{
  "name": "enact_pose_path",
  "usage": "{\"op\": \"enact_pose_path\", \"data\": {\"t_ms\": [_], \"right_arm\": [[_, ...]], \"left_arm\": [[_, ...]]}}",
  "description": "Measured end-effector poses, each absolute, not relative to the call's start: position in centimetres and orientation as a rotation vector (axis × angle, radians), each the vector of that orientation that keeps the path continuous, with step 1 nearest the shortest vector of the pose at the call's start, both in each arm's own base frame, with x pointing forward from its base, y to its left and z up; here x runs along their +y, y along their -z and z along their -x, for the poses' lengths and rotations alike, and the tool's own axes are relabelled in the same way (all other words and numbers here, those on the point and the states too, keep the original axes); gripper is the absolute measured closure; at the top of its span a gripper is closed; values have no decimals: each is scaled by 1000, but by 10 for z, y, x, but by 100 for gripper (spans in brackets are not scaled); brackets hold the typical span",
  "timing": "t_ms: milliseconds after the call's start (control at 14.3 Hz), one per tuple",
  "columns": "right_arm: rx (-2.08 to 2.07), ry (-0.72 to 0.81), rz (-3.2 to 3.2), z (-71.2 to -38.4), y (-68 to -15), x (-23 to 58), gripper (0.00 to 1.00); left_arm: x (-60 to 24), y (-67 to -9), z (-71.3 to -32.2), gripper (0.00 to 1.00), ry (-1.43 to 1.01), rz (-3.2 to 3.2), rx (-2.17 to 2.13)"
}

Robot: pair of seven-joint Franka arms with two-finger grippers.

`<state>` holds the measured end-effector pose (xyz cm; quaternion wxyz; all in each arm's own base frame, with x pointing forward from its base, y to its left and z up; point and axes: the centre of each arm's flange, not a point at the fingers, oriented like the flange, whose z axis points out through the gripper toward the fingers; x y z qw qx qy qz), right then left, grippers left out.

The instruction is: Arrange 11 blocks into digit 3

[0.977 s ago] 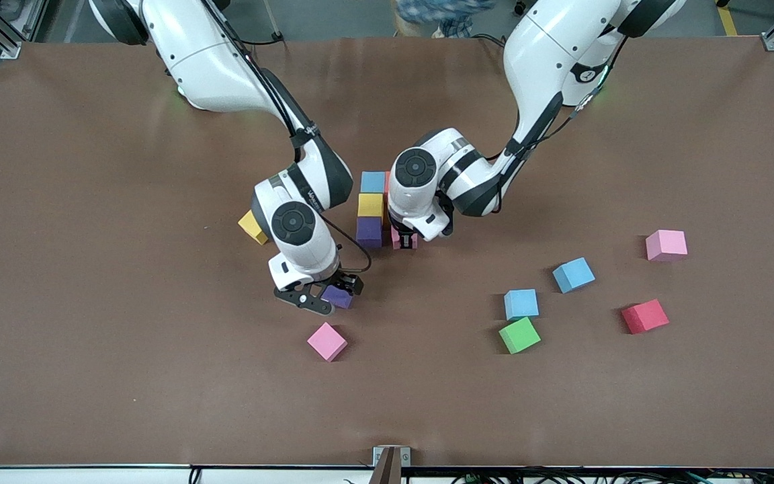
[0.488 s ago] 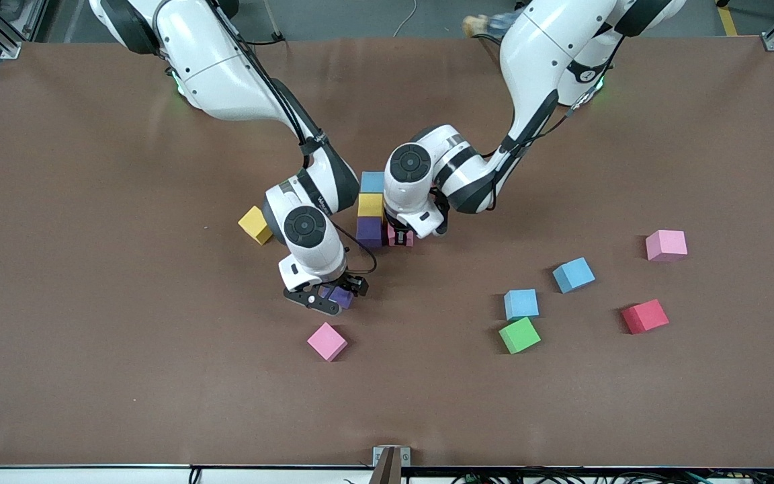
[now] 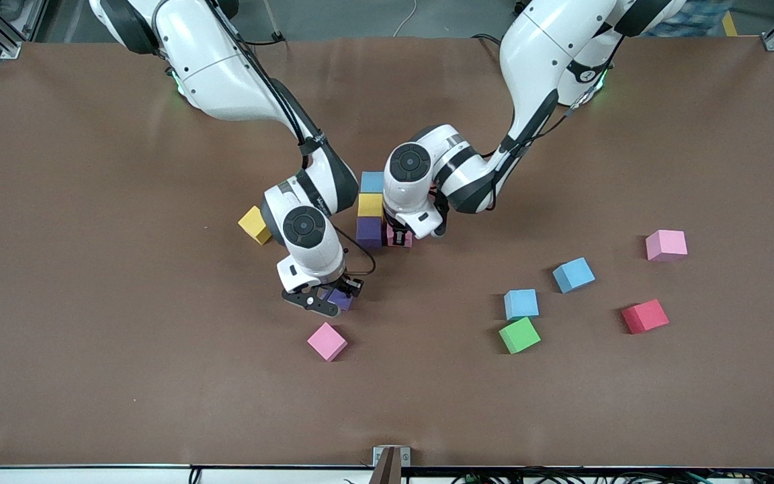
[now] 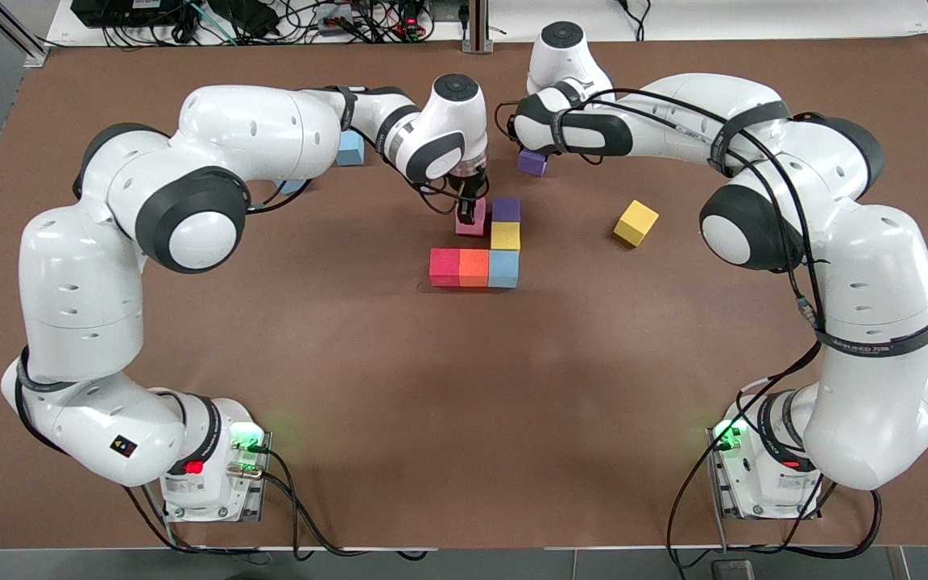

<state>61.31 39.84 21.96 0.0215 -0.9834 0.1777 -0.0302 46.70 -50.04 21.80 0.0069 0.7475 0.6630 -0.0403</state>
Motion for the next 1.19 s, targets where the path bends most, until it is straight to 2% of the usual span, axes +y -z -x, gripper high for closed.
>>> {"op": "enact_pose_path", "data": {"t_ms": [70,209,488,558,628,767,837,977,1047,1186], "right_arm": [[552,96,3047,-614,-220,398,40],[556,100,3046,-615,-221,396,27],[559,109,3041,-618,-224,396,28],[559,109,3041,-618,-225,396,30],[559,111,3041,-619,-225,396,39],[559,111,3040,-619,-226,396,43],[559,110,3041,-620,-228,396,51],[549,117,3049,-620,-228,396,53],[537,126,3056,-620,-228,396,56],[516,138,3067,-620,-229,396,56]], "left_arm": [[-501,-219,-468,48,126,-2330,2070],[-503,-223,-472,48,126,-2304,2060],[-502,-222,-474,48,127,-2286,2060],[-503,-219,-473,48,129,-2288,2061],[-503,-217,-472,48,132,-2290,2063],[-503,-212,-471,48,137,-2285,2078],[-504,-212,-471,48,137,-2275,2087],[-503,-212,-471,48,138,-2267,2096],[-503,-211,-471,43,138,-2267,2099],[-503,-208,-471,23,141,-2269,2102]]}}
